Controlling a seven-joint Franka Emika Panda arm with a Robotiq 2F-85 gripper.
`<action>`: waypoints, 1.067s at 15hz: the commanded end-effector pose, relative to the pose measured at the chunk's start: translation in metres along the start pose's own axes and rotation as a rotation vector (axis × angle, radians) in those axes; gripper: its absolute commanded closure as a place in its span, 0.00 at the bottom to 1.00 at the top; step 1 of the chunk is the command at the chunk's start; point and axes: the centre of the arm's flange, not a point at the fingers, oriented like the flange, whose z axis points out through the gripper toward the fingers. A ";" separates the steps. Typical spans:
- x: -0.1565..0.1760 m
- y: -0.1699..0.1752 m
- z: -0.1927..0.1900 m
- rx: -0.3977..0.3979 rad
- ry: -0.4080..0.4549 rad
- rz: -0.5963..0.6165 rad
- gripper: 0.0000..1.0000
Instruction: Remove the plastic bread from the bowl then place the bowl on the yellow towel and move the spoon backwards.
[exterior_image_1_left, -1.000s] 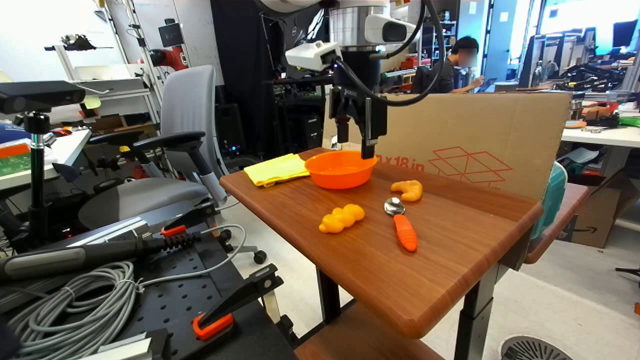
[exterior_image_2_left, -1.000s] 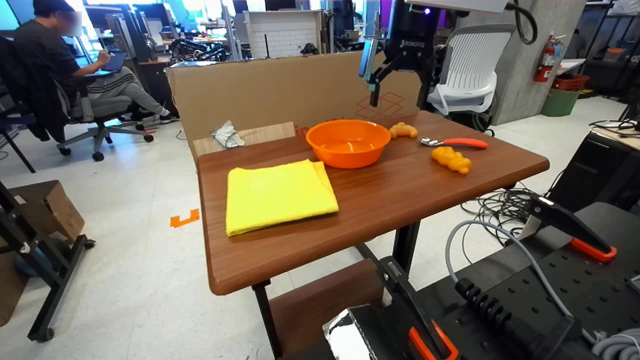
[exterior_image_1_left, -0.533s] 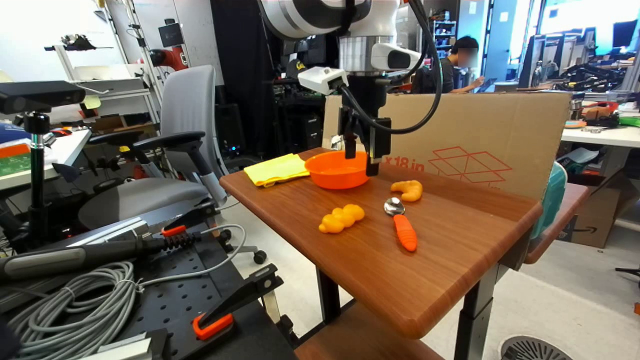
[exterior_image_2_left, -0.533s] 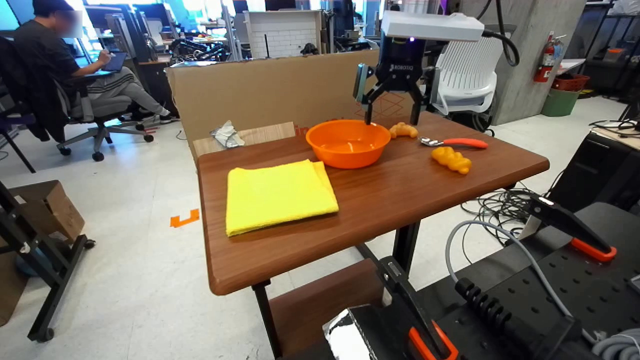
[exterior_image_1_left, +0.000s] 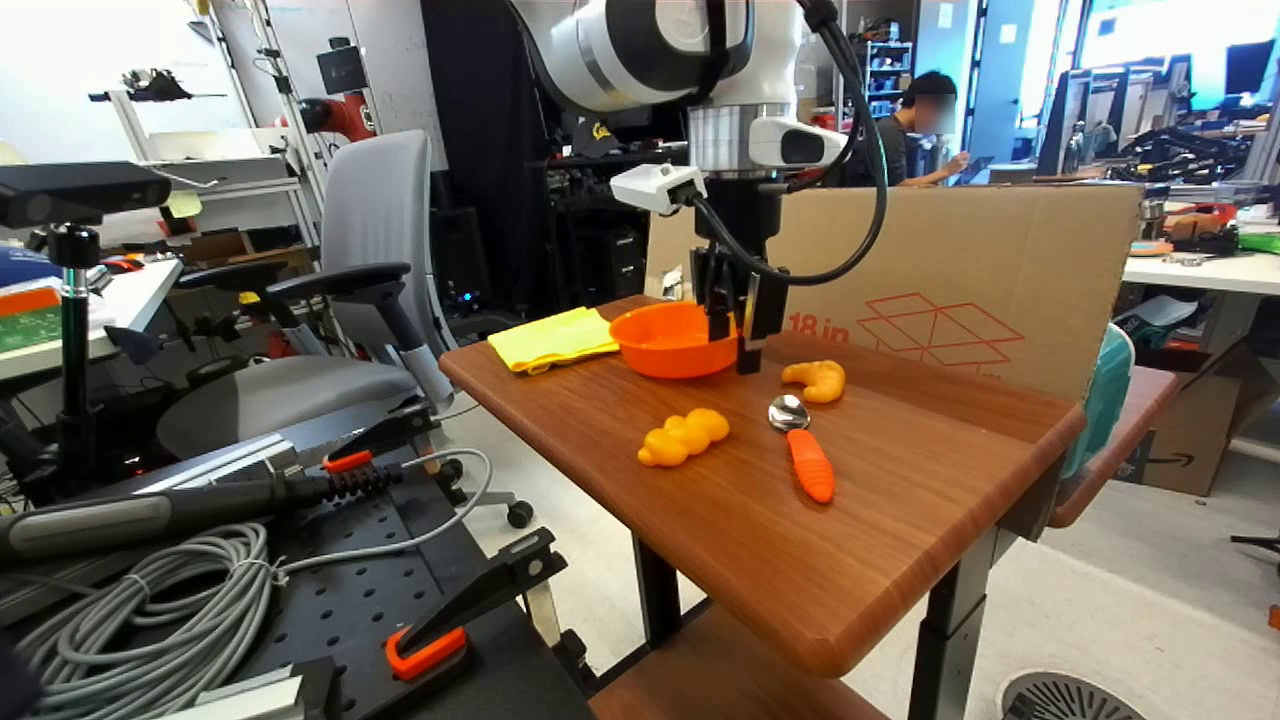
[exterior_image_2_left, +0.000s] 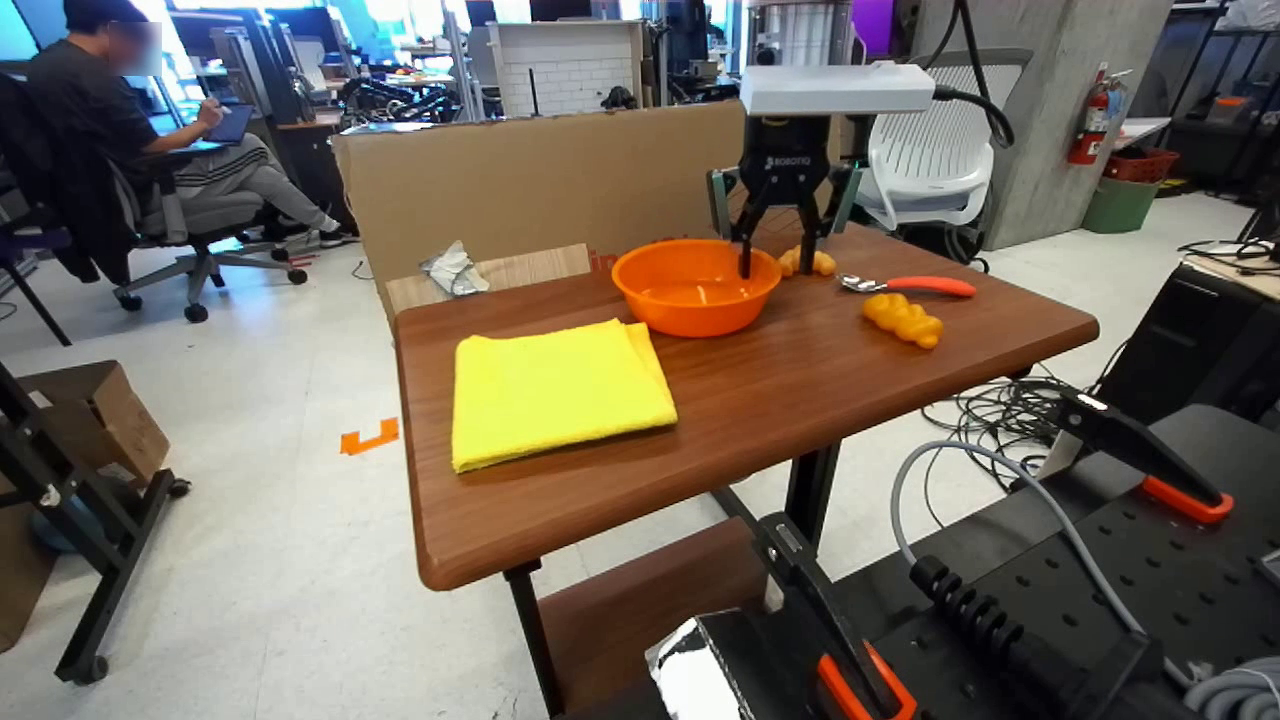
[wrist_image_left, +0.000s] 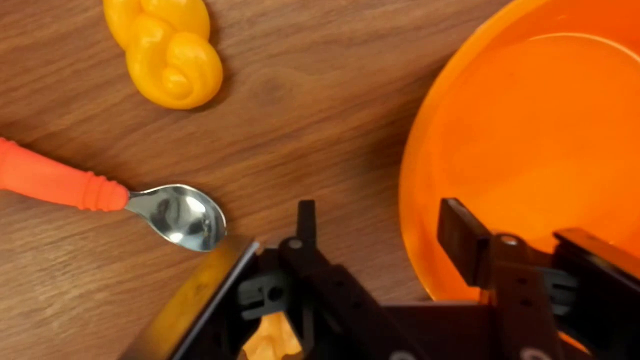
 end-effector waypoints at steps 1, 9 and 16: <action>0.010 -0.005 0.003 -0.032 0.016 -0.002 0.66; 0.011 -0.007 -0.006 -0.019 0.029 -0.020 0.97; -0.003 -0.005 -0.027 0.011 0.059 -0.066 0.98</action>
